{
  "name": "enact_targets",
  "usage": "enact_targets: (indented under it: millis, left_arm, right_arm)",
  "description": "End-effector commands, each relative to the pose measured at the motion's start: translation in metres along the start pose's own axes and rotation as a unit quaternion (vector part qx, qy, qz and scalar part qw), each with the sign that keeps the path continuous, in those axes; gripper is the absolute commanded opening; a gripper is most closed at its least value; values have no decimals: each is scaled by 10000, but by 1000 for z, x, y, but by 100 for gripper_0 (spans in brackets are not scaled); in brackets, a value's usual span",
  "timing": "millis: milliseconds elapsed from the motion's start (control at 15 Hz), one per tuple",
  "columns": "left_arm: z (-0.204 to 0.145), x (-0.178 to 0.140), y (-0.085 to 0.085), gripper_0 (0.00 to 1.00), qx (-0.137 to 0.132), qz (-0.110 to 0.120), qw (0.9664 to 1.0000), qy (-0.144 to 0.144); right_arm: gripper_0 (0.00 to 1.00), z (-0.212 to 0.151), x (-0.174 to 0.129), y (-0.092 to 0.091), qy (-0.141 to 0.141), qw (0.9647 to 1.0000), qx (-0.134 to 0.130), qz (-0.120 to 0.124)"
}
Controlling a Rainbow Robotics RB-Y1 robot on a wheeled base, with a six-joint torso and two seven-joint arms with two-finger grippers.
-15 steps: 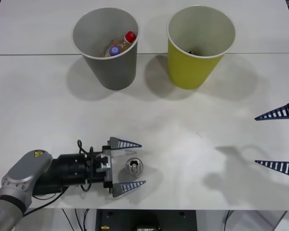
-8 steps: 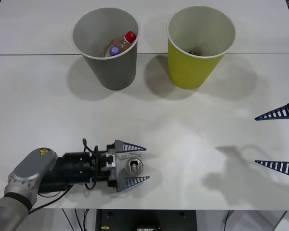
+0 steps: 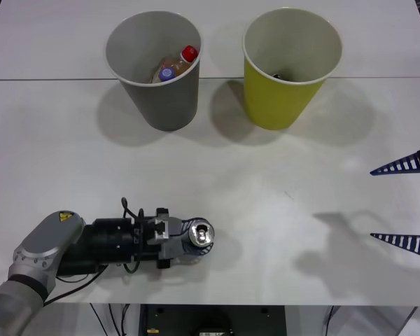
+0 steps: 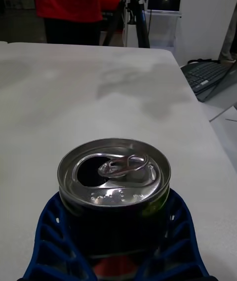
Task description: Put the can into the green bin and the plastic bottle into the gray bin
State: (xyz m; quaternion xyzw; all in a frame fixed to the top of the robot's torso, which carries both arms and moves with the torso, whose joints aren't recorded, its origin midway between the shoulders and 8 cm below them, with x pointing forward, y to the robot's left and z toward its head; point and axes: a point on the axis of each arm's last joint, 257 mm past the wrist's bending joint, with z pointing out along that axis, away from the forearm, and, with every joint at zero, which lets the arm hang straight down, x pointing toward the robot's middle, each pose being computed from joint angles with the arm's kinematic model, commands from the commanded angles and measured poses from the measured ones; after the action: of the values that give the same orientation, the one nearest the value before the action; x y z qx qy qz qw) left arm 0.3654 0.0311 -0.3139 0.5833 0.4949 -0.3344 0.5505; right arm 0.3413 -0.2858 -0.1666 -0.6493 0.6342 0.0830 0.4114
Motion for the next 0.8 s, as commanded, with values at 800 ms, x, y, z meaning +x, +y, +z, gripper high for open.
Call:
enact_targets:
  millis: [800]
  left_arm:
    - [-41,-38,51,0,193,-493,9813,1852]
  right_arm:
    - [100,0,0,0,0,10000,0,0]
